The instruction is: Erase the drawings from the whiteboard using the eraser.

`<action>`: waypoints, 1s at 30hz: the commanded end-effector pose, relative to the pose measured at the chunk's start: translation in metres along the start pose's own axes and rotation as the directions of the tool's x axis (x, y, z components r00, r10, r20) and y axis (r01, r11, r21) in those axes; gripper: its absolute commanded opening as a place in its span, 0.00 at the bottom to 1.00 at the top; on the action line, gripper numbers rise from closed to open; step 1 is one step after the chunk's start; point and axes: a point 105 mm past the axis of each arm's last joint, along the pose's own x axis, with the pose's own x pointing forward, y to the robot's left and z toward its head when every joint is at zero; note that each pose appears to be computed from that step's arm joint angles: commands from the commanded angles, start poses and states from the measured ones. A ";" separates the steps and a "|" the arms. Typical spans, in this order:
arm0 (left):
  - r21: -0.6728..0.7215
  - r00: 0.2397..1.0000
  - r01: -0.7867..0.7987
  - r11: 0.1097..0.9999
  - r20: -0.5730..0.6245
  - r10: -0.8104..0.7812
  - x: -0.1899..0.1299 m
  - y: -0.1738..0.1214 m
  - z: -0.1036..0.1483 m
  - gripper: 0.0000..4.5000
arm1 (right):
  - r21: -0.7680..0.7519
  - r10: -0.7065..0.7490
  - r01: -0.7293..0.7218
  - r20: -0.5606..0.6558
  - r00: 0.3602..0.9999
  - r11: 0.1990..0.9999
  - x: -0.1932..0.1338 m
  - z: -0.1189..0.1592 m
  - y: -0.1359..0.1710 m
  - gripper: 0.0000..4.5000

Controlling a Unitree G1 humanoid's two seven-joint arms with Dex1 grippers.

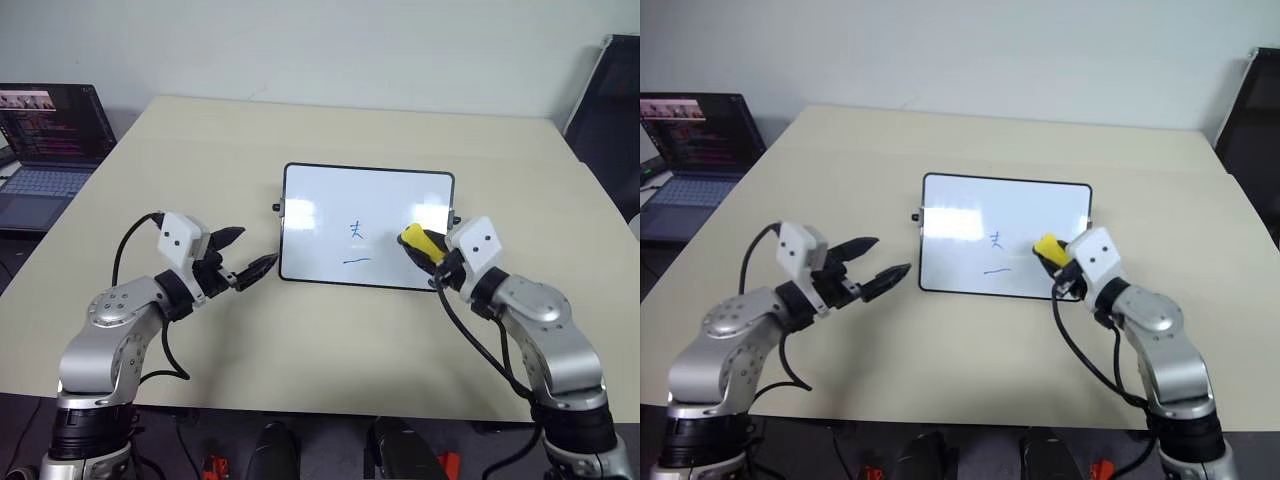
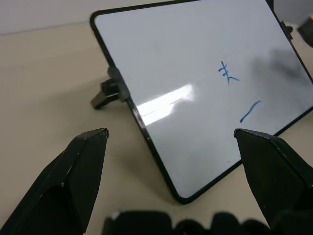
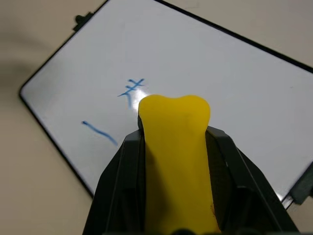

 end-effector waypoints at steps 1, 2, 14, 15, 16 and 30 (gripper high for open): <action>0.038 1.000 0.001 0.999 0.023 -0.002 -0.005 0.002 0.008 1.00 | -0.040 0.004 -0.002 0.054 0.999 0.999 -0.004 0.012 0.002 0.29; 0.040 1.000 0.000 0.999 0.017 -0.001 -0.005 0.002 0.007 1.00 | -0.058 0.009 -0.006 0.047 0.999 0.998 -0.003 0.010 0.003 0.29; 0.086 1.000 0.030 0.996 -0.003 -0.030 0.004 -0.008 0.006 1.00 | -0.116 0.027 -0.026 0.003 1.000 0.993 0.001 0.000 0.010 0.29; 0.087 1.000 0.029 0.996 -0.002 -0.029 0.005 -0.008 0.006 1.00 | -0.119 0.029 -0.028 0.002 1.000 0.993 0.002 0.000 0.010 0.29; 0.088 1.000 0.030 0.996 -0.003 -0.030 0.005 -0.008 0.006 1.00 | -0.120 0.032 -0.031 0.002 0.999 0.992 0.002 0.000 0.010 0.29; 0.118 0.997 0.072 0.990 -0.035 -0.069 0.015 -0.010 0.003 1.00 | -0.298 0.016 0.009 0.081 0.997 0.954 0.058 0.034 0.009 0.29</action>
